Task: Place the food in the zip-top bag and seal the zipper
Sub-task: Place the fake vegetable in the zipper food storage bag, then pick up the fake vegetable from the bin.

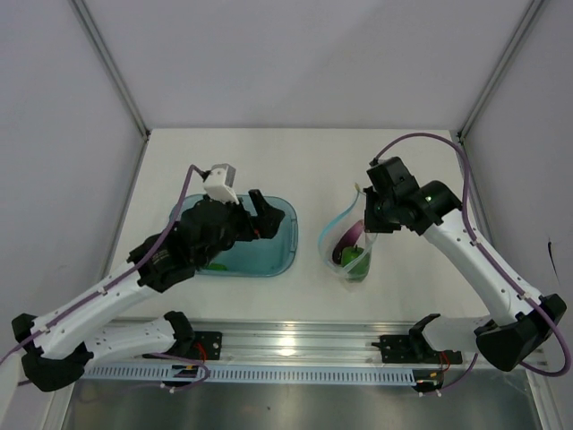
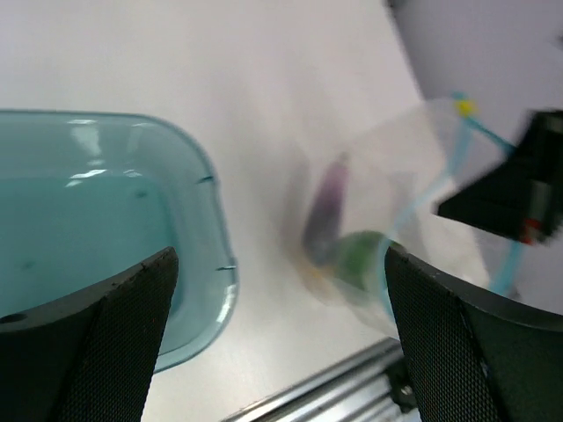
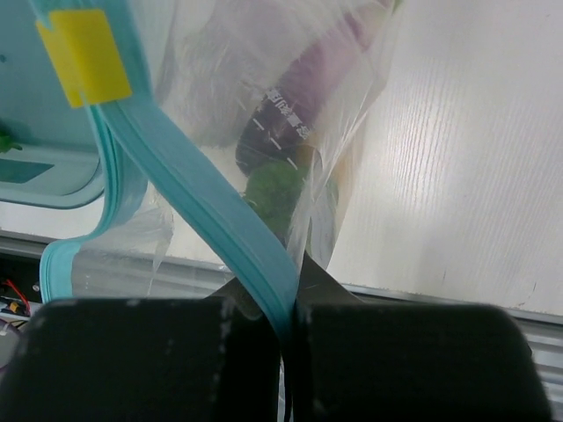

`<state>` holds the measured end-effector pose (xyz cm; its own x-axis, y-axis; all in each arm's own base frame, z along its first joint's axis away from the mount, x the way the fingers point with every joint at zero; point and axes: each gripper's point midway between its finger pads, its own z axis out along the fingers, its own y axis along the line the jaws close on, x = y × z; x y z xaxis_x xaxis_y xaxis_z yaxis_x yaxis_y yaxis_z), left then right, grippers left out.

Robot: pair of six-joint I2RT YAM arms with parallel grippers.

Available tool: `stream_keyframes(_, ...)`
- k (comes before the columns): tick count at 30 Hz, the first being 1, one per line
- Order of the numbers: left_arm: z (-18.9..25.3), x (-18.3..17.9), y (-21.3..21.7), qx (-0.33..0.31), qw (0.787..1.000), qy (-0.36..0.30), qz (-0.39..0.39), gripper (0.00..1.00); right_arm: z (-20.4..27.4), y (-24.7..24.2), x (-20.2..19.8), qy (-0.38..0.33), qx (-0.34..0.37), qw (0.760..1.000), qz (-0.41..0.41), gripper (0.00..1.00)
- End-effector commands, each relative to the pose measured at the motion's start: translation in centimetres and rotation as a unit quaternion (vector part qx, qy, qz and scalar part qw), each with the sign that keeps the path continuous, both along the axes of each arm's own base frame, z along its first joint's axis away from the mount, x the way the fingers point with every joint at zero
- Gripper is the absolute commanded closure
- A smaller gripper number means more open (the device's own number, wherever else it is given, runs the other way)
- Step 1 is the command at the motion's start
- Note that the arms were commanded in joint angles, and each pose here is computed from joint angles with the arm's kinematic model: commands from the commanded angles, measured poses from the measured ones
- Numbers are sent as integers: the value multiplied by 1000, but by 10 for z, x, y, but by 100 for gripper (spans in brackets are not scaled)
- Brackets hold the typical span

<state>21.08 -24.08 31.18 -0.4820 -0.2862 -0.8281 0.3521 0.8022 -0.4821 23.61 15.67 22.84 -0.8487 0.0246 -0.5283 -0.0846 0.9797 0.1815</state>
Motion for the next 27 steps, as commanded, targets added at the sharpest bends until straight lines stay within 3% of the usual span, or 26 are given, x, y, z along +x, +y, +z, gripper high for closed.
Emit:
stream_keyframes(1,-45,18,48,42,989,80,119,0,3,-3,5,-18,-3,1000,-3,100)
stream_keyframes(6,-94,36,97,68,956,179,222,1,2,-8,4,-19,-13,1000,-5,100)
stream_keyframes(8,-113,43,123,81,933,215,275,0,2,-9,4,-20,-15,1000,-6,100)
stream_keyframes(13,-142,55,155,55,886,307,343,0,0,-10,2,-17,-16,1000,-5,100)
stream_keyframes(16,-156,61,182,79,846,328,412,0,0,-10,0,-18,-15,1000,-4,100)
stream_keyframes(17,-168,57,190,93,822,353,438,0,0,-10,0,-18,-16,1000,-4,100)
stream_keyframes(20,-178,60,203,100,786,382,476,1,0,-12,-1,-18,-19,1000,-5,100)
stream_keyframes(21,-189,54,206,123,762,410,486,1,0,-13,-2,-19,-20,1000,-5,100)
stream_keyframes(23,-194,56,209,133,736,434,502,1,-1,-14,-2,-19,-22,1000,-5,100)
stream_keyframes(24,-209,45,212,171,705,470,503,1,-2,-13,-2,-19,-23,1000,-4,100)
stream_keyframes(27,-230,40,205,192,676,513,493,1,-2,-13,-2,-18,-21,1000,-4,100)
